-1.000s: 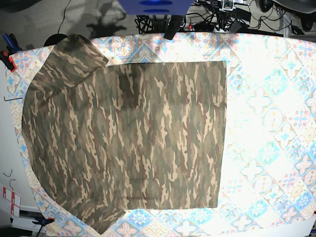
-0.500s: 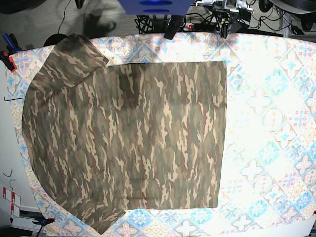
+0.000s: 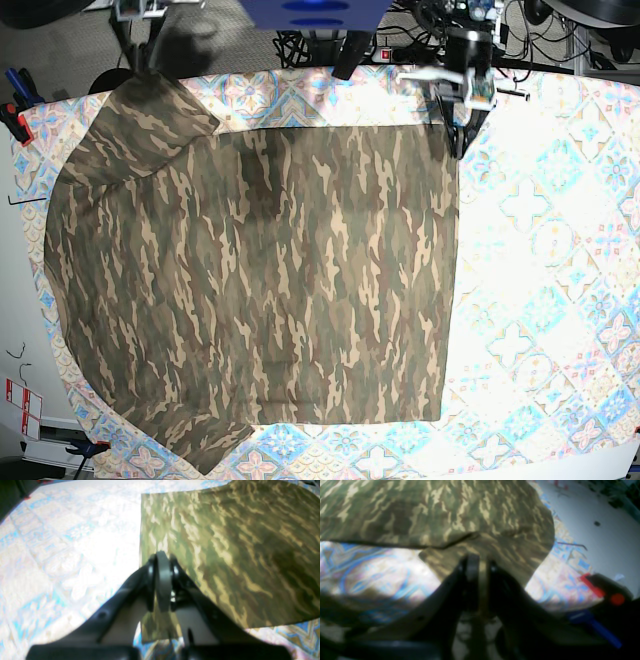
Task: Fold the T-shirt properly
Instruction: 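Lower both grippers to the shirt's shoulder corners and grasp them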
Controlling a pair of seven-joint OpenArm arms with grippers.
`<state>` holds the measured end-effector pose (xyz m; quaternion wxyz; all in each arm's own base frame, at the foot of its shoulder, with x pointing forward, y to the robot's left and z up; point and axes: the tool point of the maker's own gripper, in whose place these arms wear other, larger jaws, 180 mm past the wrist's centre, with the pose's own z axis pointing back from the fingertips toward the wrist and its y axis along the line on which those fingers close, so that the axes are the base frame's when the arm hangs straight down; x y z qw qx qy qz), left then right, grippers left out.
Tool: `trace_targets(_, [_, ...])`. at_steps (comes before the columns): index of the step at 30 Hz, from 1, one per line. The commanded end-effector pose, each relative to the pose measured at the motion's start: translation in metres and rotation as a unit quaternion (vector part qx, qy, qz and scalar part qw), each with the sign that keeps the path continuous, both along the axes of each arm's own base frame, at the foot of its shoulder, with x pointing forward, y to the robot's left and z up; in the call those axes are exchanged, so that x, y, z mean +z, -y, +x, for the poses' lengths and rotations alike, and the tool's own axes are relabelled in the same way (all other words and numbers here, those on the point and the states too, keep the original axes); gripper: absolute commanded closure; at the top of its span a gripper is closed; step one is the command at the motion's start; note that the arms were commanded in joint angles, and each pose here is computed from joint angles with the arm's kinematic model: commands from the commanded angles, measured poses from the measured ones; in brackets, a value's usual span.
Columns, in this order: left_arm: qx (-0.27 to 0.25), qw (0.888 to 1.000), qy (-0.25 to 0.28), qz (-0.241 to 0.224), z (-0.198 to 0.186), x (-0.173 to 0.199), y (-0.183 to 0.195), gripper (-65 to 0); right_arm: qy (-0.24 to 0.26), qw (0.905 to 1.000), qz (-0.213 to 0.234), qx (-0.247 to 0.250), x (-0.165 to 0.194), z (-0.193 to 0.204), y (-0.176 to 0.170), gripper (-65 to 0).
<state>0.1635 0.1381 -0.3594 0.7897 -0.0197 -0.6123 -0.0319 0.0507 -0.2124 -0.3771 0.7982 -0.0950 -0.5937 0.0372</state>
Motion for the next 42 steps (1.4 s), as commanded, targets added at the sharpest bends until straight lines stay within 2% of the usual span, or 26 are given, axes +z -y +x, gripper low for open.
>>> trace_targets(1, [0.004,1.000,0.003,-0.009,0.004,0.010,0.000,-0.1,0.007,1.0000,-0.004,0.005,0.009,0.002,0.001,-5.5])
trace_targets(5, [0.014,0.995,-0.090,-0.048,0.014,0.005,0.003,-0.1,-0.027,0.9996,-0.003,-0.001,0.009,0.019,0.001,-5.6])
trace_targets(9, [-0.007,0.982,-0.178,-0.065,0.025,-0.007,0.004,-0.2,-0.054,0.9985,0.000,-0.008,0.014,0.042,0.000,-6.9])
trace_targets(13, [-0.026,0.966,-0.242,-0.082,0.033,-0.017,0.005,-5.7,-0.074,0.9971,0.001,-0.015,0.019,0.063,0.000,-16.2])
trace_targets(16, [-0.008,0.960,-0.267,-0.087,0.034,-0.020,-0.011,-8.3,-0.085,0.9962,0.003,-0.020,0.017,0.071,0.001,-24.5])
trace_targets(19, [0.018,0.958,-0.273,-0.081,0.034,-0.020,-0.032,-8.3,-0.084,0.9958,0.022,-0.030,0.015,0.074,0.002,-29.8])
trace_targets(23, [0.045,0.960,-0.267,-0.072,0.036,-0.016,-0.054,-8.7,-0.062,0.9904,0.094,-0.080,0.021,0.075,0.026,-33.8])
trace_targets(26, [0.052,0.960,-0.266,-0.067,0.036,-0.015,-0.060,-8.7,-0.055,0.9835,0.145,-0.093,0.022,0.086,0.045,-35.8])
trace_targets(30, [0.052,0.960,-0.266,-0.066,0.036,-0.015,-0.060,-8.7,-0.088,0.9618,0.234,-0.112,0.007,0.098,0.062,-37.2])
trace_targets(34, [0.052,0.960,-0.266,-0.065,0.036,-0.016,-0.060,-8.7,-0.085,0.9408,0.317,-0.087,0.000,0.110,0.057,-37.2])
trace_targets(42, [0.046,0.961,-0.268,-0.054,0.036,-0.014,-0.065,-8.7,-0.128,0.9293,0.320,-0.133,-0.039,0.083,0.075,-40.5])
